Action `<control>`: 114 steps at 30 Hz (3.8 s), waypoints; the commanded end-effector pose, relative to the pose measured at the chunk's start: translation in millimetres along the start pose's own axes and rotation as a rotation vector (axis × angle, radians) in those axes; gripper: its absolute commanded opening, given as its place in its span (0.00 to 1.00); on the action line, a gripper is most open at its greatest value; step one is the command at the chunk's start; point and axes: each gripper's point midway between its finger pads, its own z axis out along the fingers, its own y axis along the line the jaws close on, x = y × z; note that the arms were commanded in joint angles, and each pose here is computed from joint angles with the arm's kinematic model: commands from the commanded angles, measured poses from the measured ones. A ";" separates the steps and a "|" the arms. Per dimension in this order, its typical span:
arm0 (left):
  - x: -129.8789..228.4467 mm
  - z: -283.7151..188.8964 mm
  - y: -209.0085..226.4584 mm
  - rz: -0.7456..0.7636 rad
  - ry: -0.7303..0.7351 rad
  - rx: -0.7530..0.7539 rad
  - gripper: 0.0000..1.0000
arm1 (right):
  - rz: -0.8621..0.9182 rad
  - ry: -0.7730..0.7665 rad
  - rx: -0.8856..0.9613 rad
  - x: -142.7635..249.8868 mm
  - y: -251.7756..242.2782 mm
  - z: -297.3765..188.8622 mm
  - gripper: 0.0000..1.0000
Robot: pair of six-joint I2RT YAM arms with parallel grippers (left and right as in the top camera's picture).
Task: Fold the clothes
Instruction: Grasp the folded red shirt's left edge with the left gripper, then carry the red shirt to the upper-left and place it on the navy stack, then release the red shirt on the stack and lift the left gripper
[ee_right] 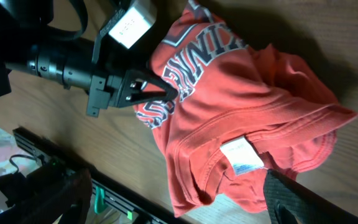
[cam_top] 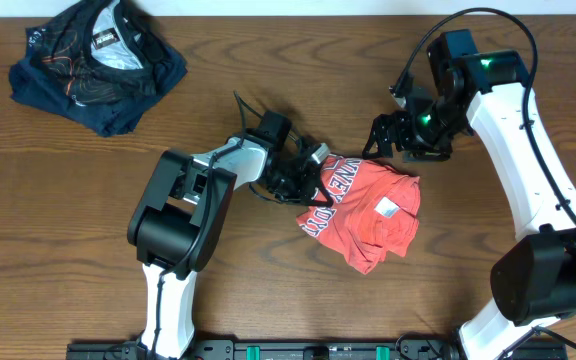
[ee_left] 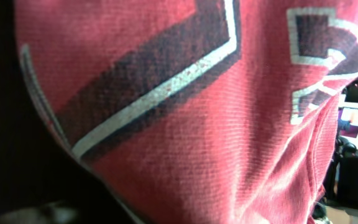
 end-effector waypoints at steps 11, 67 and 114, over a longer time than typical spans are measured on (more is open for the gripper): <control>-92.1 -76.5 74.2 0.040 -0.406 -0.220 0.06 | -0.026 0.011 0.019 9.7 2.6 -8.8 0.84; -96.4 -584.5 202.8 0.003 -1.403 -1.033 0.06 | 0.103 0.081 0.058 28.5 -3.5 -9.9 0.82; -107.8 -644.7 132.2 0.121 -1.623 -1.166 0.06 | 0.050 0.069 0.081 25.3 3.6 -4.1 0.82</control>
